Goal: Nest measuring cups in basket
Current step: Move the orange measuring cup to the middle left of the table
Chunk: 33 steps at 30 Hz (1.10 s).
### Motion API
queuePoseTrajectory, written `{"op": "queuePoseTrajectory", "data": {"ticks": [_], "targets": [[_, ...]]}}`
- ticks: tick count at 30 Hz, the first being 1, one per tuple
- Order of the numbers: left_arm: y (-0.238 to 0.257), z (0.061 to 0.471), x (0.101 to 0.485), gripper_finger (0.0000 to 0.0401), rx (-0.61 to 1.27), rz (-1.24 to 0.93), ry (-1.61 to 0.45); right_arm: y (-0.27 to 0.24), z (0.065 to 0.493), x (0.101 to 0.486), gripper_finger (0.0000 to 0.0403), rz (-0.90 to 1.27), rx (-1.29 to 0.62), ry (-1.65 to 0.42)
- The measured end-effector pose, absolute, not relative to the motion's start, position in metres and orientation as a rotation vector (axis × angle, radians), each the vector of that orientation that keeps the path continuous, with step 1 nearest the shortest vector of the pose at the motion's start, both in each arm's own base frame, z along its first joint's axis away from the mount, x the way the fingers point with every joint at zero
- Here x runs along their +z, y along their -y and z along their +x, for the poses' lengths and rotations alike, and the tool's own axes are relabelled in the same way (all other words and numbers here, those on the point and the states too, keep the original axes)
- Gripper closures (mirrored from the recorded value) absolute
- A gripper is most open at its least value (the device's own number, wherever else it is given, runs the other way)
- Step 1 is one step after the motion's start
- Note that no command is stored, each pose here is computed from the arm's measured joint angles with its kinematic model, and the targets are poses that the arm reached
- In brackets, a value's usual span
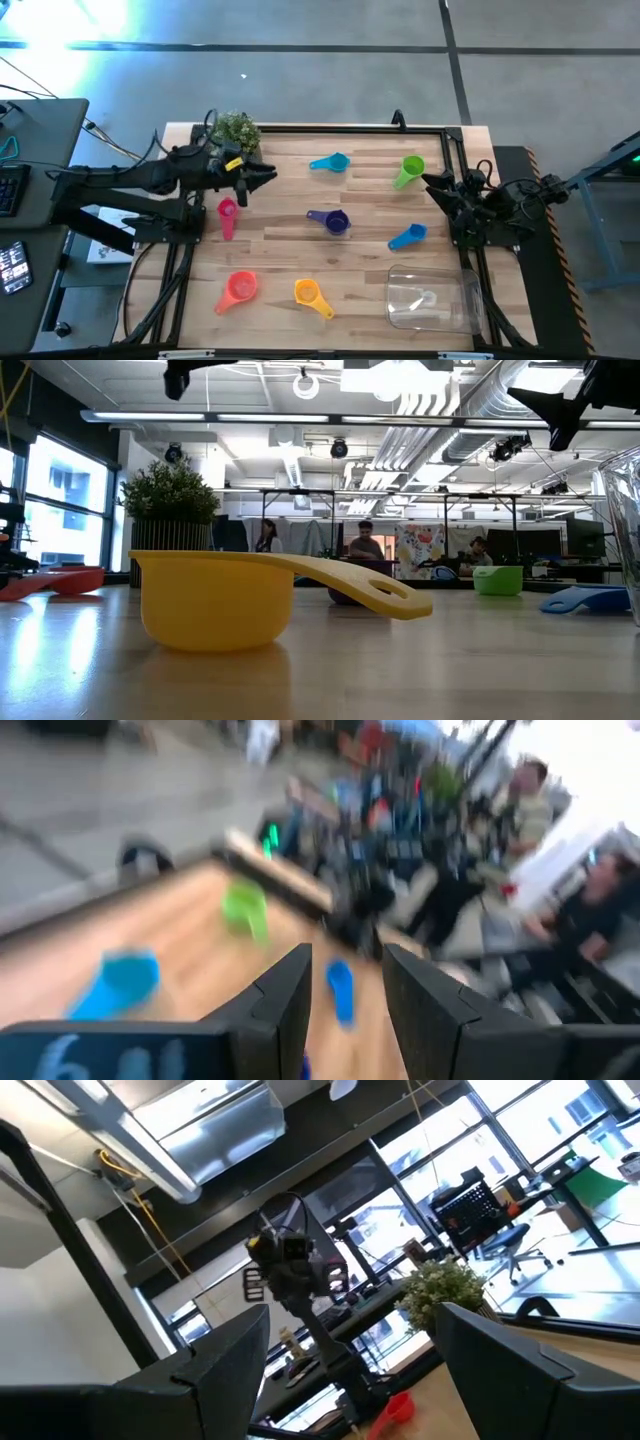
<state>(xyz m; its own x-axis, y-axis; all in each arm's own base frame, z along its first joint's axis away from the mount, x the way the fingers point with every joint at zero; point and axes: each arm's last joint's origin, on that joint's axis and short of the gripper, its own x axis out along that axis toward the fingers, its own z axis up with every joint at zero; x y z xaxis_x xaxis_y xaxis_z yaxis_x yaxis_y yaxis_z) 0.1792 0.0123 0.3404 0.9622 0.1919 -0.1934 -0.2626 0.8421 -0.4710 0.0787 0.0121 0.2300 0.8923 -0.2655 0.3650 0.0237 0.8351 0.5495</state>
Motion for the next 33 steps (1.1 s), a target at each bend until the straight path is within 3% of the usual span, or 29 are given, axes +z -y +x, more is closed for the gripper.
{"op": "queuePoseTrajectory", "data": {"ticks": [8,16,33], "targets": [[0.003,0.17,0.34,0.0286,0.199,-0.688,-0.5,-0.012,0.079,0.23,0.0123,0.565,-0.162,0.447],[0.029,0.159,0.31,0.0286,0.207,-0.638,-0.891,-0.012,0.079,0.23,0.0123,0.563,-0.162,0.447],[0.094,0.168,0.265,0.0286,0.064,-0.393,-1.218,-0.012,0.079,0.23,0.0123,0.569,-0.161,0.447]]}}
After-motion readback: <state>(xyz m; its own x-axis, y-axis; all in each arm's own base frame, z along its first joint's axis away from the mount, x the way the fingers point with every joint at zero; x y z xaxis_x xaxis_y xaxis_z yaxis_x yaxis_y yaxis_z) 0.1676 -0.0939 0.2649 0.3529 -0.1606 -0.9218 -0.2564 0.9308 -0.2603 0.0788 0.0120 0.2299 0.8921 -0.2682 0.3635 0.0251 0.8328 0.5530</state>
